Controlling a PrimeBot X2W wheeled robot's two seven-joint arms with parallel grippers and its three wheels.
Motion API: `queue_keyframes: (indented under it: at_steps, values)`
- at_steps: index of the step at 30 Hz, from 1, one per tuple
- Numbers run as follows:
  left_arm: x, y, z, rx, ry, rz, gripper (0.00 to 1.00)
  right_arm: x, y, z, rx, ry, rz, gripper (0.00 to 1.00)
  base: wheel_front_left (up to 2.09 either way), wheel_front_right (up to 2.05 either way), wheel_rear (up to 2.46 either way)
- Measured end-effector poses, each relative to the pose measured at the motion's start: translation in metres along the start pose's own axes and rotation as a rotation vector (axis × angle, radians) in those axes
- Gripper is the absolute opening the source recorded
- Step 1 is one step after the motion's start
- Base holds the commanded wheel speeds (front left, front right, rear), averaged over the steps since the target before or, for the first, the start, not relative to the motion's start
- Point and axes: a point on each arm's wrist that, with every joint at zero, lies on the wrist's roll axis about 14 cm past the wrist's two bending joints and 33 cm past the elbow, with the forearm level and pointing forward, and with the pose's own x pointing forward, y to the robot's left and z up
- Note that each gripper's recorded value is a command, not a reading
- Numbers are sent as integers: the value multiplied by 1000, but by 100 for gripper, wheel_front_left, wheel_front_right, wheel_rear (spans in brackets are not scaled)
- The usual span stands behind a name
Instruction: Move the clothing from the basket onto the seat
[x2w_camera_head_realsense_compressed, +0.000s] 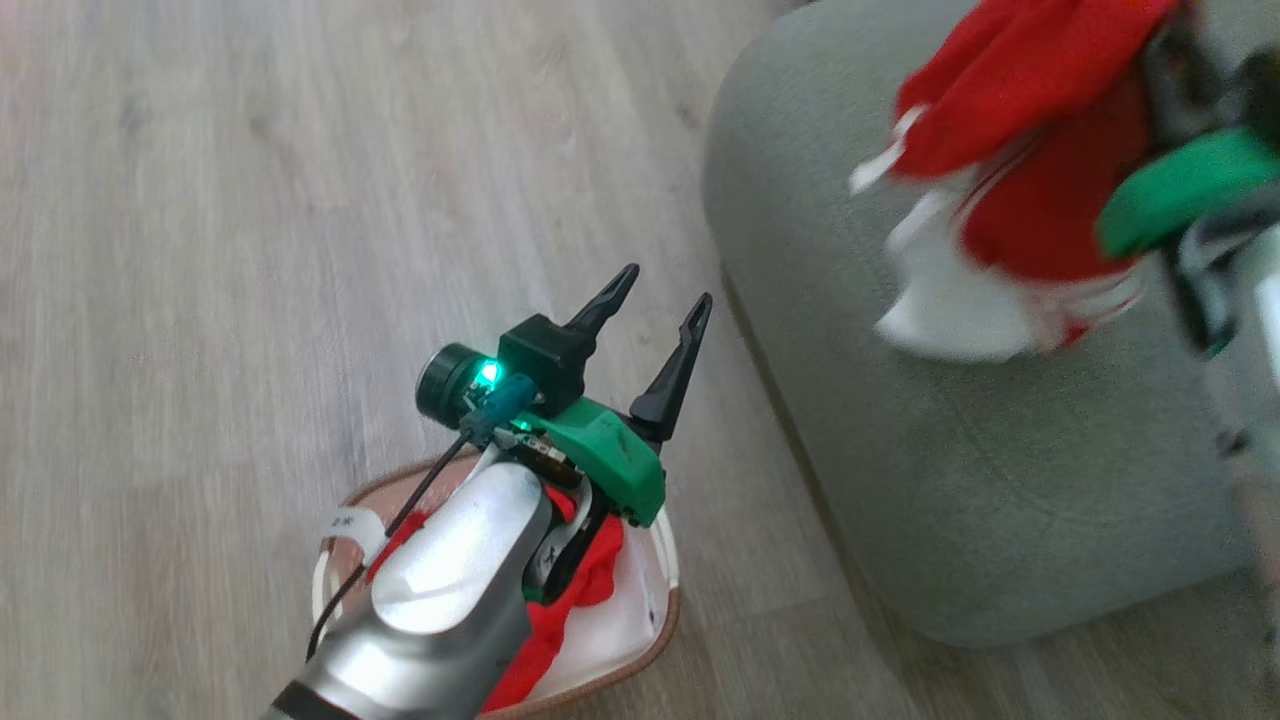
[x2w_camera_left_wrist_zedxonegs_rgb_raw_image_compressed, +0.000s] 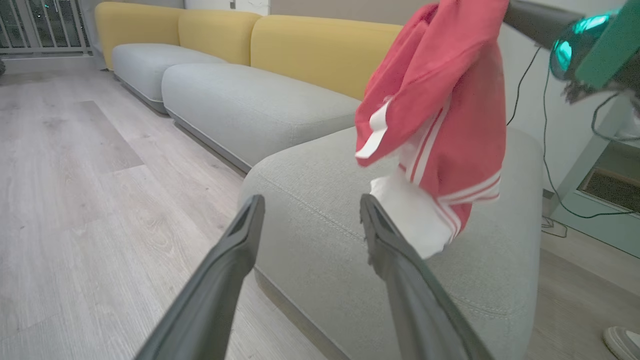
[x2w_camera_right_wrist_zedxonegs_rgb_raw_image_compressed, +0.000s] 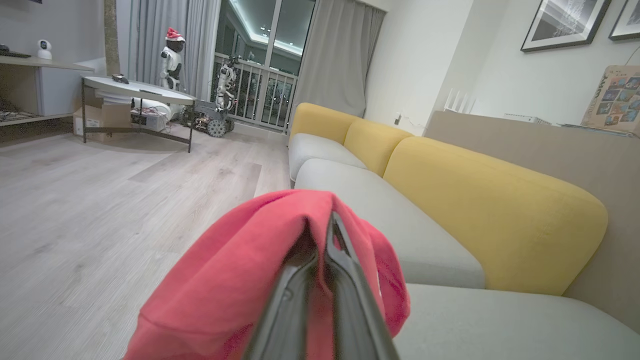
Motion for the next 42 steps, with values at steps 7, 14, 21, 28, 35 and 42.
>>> queue_keyframes:
  at_steps: [7, 14, 21, 28, 35, 42]
  values:
    - [1, 39, -16, -7, 12, 65, 100, 67, -28, 13, -46, -12, -40, 0, 0, 0, 0]
    - [12, 77, -33, -9, 5, 101, 100, 130, -54, 3, -92, 0, -113, 0, 0, 0, 0]
    - [14, 107, -65, -29, 36, 134, 100, 157, -55, -79, -121, 162, -155, 0, 0, 0, 0]
    - [13, 124, -92, -40, 74, 151, 100, 146, -45, -169, -117, 354, -175, 0, 0, 0, 0]
    - [8, 125, -102, -45, 97, 153, 100, 118, -39, -218, -67, 472, -209, 0, 0, 0, 0]
    - [8, 126, -100, -29, 101, 151, 100, 108, -25, -223, -54, 487, -191, 100, 0, 0, 0]
